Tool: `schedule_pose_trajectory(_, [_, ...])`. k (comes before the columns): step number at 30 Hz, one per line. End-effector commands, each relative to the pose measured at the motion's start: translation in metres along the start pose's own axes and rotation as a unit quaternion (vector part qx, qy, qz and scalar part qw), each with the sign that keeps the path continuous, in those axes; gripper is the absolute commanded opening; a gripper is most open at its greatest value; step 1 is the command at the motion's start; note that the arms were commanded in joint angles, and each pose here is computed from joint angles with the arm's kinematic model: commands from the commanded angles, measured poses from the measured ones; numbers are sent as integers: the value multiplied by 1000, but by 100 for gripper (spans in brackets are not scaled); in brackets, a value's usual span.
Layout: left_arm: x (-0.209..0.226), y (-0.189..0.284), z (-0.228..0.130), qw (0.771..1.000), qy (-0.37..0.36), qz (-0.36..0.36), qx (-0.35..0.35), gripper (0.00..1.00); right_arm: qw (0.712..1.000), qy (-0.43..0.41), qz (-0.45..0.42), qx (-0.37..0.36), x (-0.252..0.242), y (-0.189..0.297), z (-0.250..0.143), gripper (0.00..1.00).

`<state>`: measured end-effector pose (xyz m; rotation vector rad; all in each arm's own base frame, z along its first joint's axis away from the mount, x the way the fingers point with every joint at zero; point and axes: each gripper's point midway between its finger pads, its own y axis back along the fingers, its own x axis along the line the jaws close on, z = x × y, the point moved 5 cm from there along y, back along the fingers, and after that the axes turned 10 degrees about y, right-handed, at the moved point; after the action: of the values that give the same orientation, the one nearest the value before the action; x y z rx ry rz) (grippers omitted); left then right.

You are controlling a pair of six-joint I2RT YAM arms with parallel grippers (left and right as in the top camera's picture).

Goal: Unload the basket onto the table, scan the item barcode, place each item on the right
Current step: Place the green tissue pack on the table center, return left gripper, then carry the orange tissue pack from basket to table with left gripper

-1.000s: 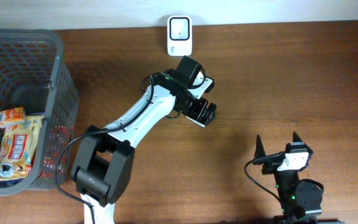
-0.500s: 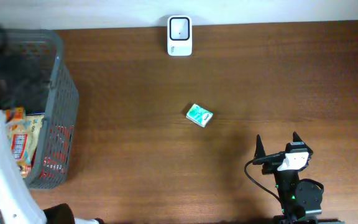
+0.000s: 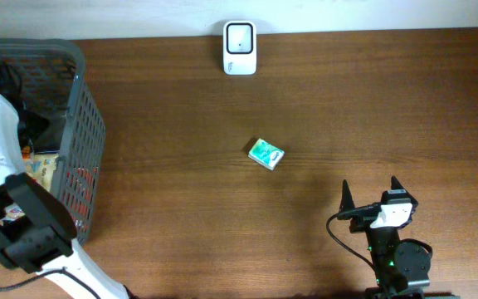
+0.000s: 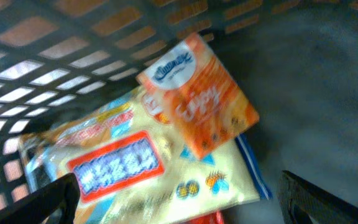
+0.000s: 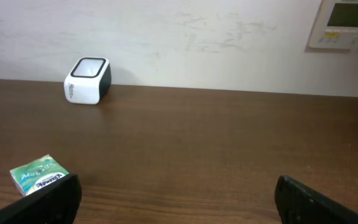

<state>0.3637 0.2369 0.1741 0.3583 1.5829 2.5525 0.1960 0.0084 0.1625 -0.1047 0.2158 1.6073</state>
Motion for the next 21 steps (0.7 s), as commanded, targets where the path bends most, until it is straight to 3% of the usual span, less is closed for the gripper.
schedule_pose_trajectory(1, [-5,-36,-4,999,-11,43,-4,100,1000,-4,1,2,1,0,-3,99])
schedule_pose_trajectory(5, [-6,-59,0,999,-1,51,-3,100,1000,-4,1,2,1,0,-3,99])
schedule_pose_trajectory(8, [-8,-68,1,999,2,52,-3,93,1000,-3,1,2,1,0,-3,99])
schedule_pose_trajectory(10, [-10,-69,7,999,12,43,-12,65,1000,-4,1,2,1,0,-3,99])
schedule_pose_trajectory(12, [-10,-69,7,999,13,42,-14,57,1000,-3,1,2,1,0,-3,99])
schedule_pose_trajectory(13, [-11,-69,8,999,15,39,-16,47,1000,-3,1,2,1,0,-3,99])
schedule_pose_trajectory(15, [-12,-69,9,999,15,39,-17,0,1000,-4,1,3,1,0,-3,98])
schedule_pose_trajectory(18, [-3,-54,9,999,-15,45,-9,0,1000,-3,1,2,1,0,-3,98])
schedule_pose_trajectory(20, [-1,3,23,999,-4,5,-40,0,1000,-3,1,3,1,0,-3,98])
schedule_pose_trajectory(21, [-3,48,27,997,4,-53,-55,0,1000,-3,1,3,1,0,-3,98])
